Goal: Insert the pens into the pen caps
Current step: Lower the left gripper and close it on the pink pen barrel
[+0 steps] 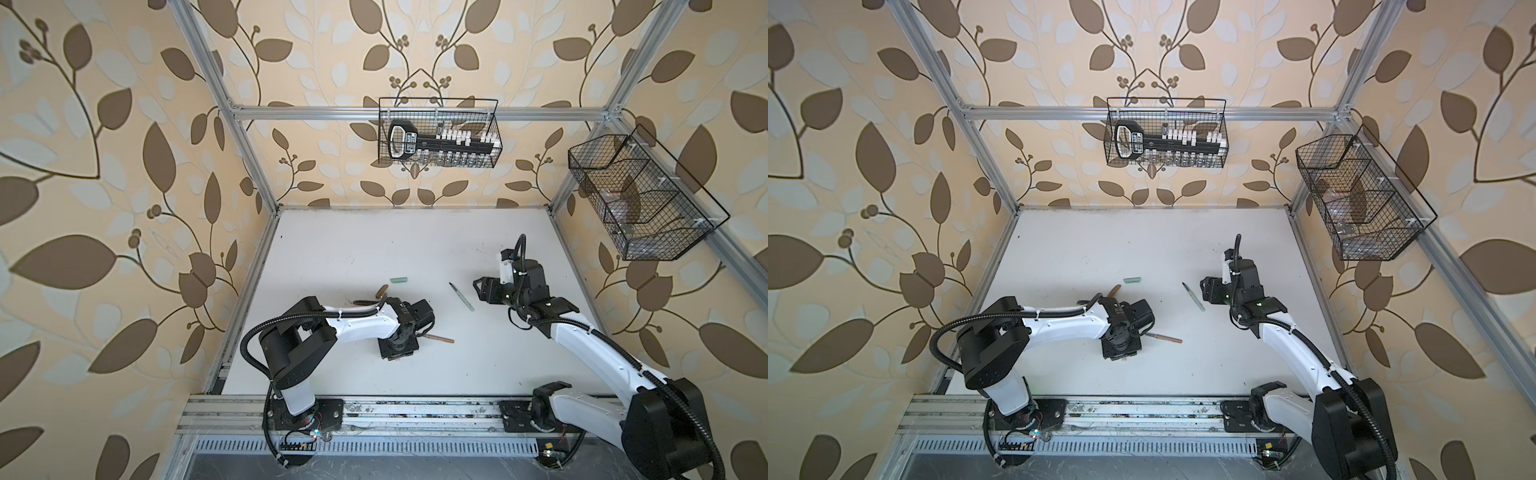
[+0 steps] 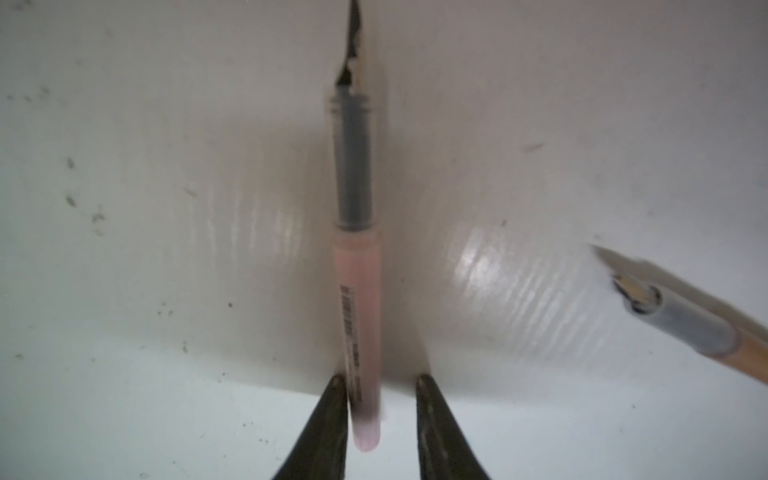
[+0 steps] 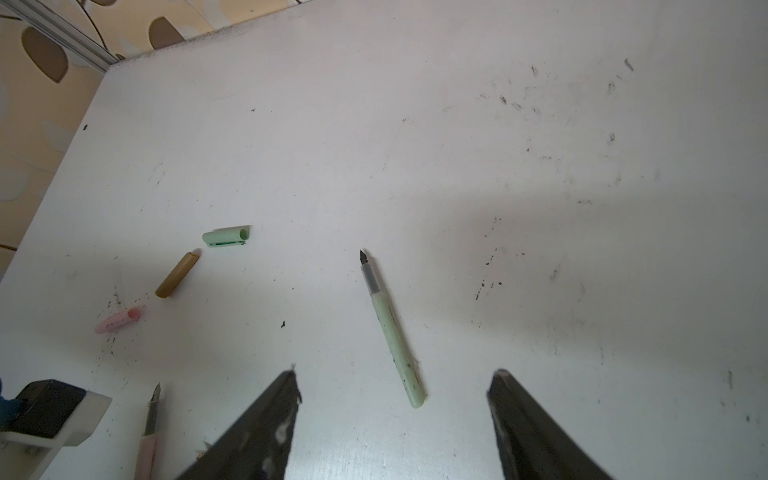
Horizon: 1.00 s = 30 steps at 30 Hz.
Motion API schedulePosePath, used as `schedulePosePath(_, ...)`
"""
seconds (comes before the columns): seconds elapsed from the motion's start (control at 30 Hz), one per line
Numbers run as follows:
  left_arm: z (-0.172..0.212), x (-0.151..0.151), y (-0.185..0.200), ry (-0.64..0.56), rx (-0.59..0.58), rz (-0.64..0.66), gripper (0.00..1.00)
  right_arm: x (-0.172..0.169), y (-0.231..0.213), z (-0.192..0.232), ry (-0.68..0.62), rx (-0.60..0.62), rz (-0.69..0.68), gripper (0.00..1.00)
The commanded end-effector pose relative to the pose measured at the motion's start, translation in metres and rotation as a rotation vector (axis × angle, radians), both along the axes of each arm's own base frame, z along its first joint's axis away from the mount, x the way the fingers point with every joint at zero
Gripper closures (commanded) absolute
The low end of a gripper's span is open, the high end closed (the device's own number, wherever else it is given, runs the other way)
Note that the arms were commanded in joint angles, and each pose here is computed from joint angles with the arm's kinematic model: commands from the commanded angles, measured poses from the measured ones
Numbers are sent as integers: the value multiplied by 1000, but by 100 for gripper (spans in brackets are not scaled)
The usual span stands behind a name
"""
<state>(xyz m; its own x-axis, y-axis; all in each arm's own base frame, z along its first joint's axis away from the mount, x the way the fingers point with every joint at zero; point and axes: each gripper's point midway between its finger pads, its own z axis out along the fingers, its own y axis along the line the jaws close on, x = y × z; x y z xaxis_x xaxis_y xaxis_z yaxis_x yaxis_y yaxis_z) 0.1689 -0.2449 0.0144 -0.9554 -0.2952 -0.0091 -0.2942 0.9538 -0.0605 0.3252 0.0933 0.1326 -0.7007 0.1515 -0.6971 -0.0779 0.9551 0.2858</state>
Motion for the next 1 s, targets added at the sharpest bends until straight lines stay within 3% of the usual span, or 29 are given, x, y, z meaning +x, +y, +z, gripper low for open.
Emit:
schedulePosePath(0.0, -4, -2, 24, -3, 71, 17, 70, -3, 1, -8, 21, 12, 5, 27)
schedulePosePath(0.2, -7, 6, 32, -42, 41, 71, 68, -3, 3, -8, 17, 15, 10, 27)
schedulePosePath(0.4, -3, 13, 25, -49, 63, 26, 75, -2, 4, -8, 18, 18, 14, 28)
schedulePosePath(0.67, -12, -1, 35, 6, 95, 27, 83, -2, 5, -8, 19, 17, 18, 29)
schedulePosePath(0.97, 0, 1, 42, -29, 147, -18, 91, 1, 16, -10, 12, 13, 58, 29)
